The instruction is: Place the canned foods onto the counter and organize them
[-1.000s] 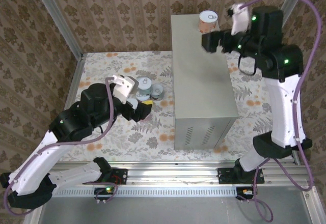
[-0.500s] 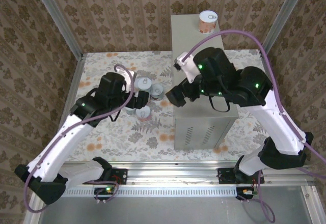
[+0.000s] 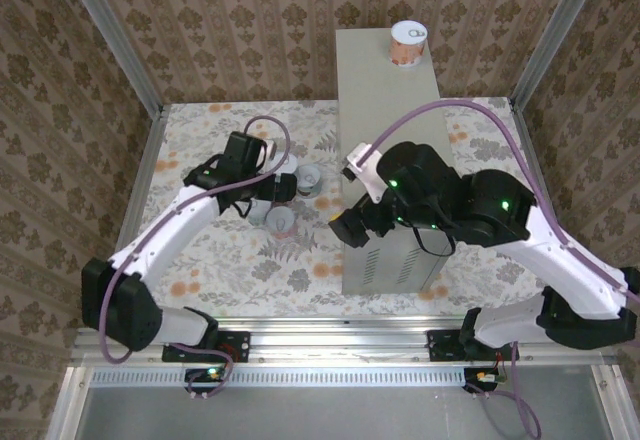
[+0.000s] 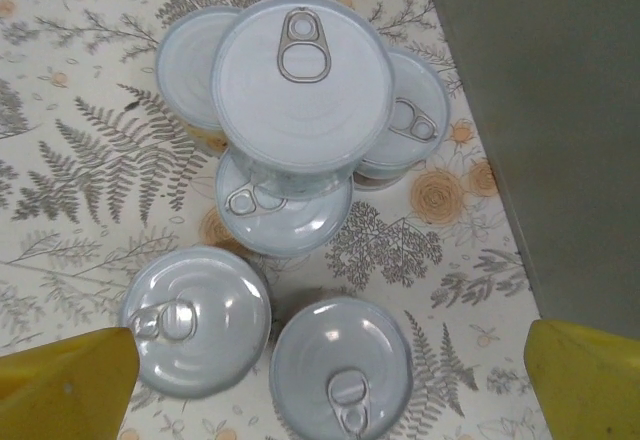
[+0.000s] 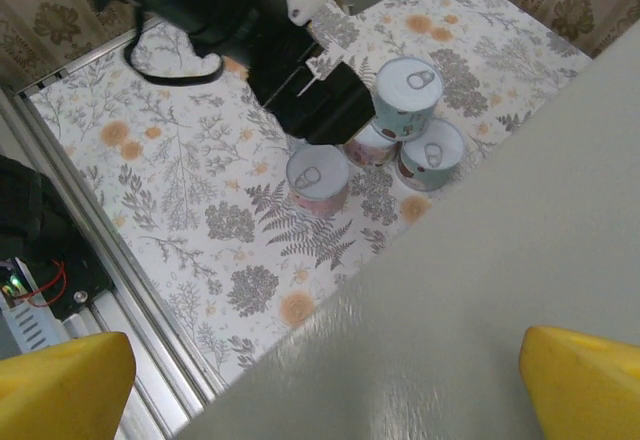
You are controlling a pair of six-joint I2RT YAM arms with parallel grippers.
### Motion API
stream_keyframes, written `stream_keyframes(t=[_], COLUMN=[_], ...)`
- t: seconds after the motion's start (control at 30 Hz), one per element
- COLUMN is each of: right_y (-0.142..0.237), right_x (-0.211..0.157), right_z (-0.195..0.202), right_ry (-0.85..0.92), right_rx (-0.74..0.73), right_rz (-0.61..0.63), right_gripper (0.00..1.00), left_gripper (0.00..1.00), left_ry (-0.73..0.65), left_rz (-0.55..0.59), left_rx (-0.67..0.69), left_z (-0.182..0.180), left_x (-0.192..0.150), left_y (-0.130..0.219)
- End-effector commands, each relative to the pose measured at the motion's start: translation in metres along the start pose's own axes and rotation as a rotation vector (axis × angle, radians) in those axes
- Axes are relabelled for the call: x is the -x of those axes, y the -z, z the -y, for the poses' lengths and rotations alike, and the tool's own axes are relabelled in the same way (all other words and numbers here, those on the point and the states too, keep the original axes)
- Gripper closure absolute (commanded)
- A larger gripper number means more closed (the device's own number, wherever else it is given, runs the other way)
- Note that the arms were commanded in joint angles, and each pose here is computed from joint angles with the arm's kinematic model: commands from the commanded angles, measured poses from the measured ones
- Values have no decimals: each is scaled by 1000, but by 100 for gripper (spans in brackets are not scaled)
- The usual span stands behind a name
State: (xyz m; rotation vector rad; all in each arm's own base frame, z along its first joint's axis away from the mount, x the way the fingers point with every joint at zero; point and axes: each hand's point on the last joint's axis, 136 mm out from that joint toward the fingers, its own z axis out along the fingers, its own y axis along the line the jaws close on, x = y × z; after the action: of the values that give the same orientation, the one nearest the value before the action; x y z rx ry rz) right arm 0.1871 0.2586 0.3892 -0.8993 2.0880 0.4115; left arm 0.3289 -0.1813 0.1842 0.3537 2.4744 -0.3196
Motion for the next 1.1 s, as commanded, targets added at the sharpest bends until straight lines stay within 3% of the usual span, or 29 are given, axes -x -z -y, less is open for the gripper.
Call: stream_keyframes(t=[0.0, 0.67, 0.9, 1.07], right_y=[14, 23, 26, 25], right_x=[8, -8, -8, -6], right_z=[1, 1, -1, -2], right_ry=[-51, -55, -51, -45], right_rx=[6, 22, 32, 36], right_rz=[85, 89, 98, 110], right_gripper=[0, 0, 0, 0], left_gripper=[0, 2, 9, 20], left_ry=[-36, -41, -41, -44], left_rz=[23, -12, -15, 6], left_rx=[-46, 39, 62, 87], left_z=[6, -11, -15, -19], left_x=[14, 42, 44, 48], left_y=[-14, -93, -102, -95])
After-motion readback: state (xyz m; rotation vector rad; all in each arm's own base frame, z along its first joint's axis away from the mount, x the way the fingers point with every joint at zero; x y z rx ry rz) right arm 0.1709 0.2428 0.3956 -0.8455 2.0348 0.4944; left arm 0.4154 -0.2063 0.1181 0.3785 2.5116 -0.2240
